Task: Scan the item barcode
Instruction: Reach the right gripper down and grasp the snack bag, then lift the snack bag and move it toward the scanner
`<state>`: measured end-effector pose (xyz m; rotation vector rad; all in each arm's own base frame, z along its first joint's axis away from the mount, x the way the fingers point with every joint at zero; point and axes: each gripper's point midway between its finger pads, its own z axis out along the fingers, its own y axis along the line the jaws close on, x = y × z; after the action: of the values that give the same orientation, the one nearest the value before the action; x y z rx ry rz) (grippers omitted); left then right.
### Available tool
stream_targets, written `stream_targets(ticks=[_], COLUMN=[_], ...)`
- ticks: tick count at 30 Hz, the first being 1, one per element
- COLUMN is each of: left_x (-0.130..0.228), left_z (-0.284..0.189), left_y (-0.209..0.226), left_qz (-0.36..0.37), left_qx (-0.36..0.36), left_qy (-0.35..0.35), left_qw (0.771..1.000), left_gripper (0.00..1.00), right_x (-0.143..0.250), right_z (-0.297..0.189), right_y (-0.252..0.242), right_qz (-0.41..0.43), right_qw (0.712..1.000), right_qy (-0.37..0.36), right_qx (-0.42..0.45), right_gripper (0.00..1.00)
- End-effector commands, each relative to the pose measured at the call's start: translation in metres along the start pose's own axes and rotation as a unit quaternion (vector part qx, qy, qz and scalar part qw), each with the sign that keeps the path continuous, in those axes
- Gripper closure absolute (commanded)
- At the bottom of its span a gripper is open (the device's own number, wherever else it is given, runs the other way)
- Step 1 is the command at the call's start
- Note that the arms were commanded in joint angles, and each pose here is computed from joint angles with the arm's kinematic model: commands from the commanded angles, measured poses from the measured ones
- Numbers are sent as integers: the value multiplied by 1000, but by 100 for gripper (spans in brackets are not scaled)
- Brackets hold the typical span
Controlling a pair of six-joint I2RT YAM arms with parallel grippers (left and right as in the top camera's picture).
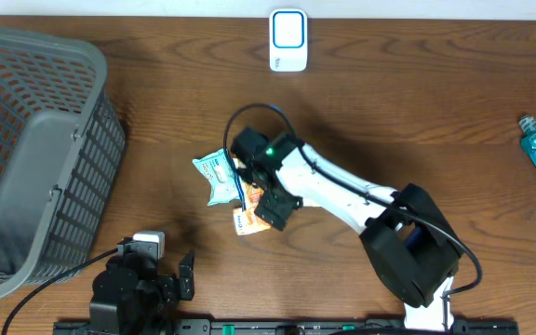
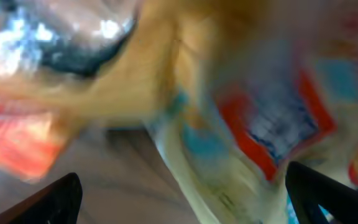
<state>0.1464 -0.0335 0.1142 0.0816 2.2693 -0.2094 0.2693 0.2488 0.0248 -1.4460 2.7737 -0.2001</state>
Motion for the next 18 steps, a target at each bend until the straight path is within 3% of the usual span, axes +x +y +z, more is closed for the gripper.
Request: stream_targets(ticks=[1,3,7,8,12,18], left_x=[-1,-1,-1,-1,-1,-1], left_z=[-1,-1,-1,-1,-1,-1], left_y=[-3,-3,-3,-3,-3,-3], left_qz=[4,4,4,4,4,4], left_qx=[8,8,8,8,8,8], left_qy=[-1,-1,-1,-1,-1,-1], left_qw=[1000,1000,1000,1000,1000,1000], left_gripper=[2,2,2,2,2,2], right_x=[4,-1,-9,-10,-14,-34], right_z=[28,41,54,55,43,-38], right_y=[11,5,-8,-12,-4,27], right_qz=[-42,-49,-71,-65,-20,-29], right_qw=[999,998,993,993,996,976], right_qy=[-11,-33,-61,-62,-76,-162], right_qx=[-8,18,65,75,43,-144], right_gripper=[1,11,86,99,99,99])
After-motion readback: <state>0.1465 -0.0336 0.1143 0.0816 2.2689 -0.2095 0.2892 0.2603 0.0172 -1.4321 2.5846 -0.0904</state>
